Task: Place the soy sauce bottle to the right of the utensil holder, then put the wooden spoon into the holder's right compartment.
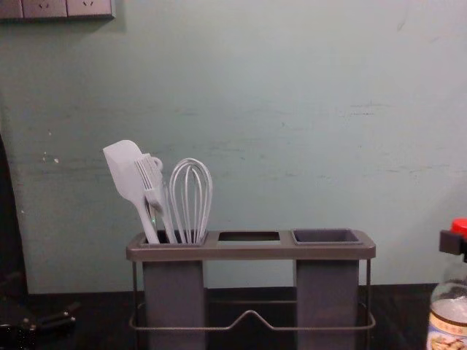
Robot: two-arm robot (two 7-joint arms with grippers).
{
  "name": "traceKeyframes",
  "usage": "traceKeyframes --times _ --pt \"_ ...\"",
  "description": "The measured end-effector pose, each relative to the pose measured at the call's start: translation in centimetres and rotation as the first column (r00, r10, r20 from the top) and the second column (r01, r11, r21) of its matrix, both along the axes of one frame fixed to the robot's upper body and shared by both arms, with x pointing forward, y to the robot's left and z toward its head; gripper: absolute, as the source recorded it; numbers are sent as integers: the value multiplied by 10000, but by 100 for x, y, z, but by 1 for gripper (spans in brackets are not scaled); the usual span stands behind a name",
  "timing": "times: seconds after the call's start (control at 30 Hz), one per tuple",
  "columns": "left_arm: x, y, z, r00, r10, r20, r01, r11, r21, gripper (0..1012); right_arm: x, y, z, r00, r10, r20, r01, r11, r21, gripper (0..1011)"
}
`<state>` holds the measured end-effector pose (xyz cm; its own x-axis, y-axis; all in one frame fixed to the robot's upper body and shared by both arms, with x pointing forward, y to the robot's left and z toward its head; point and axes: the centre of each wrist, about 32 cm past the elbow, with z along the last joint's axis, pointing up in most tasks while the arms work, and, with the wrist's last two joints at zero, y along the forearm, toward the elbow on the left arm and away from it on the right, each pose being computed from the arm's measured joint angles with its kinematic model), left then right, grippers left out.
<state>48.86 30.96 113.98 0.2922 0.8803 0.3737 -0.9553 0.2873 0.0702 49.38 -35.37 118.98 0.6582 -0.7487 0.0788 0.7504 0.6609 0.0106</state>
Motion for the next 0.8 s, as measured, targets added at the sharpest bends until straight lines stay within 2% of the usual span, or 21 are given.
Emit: traceKeyframes --times 0.23,0.4,0.8 --pt "0 0 0 10000 0 0 0 10000 0 1005 219 105 3 9999 43 -99 -43 10000 19 381" --pt "0 0 0 10000 0 0 0 10000 1 1005 308 140 22 10000 -12 -90 11 10000 -15 382" --pt "0 0 0 10000 0 -1 0 10000 0 1005 422 210 7 9998 -35 -203 34 10000 -31 381"
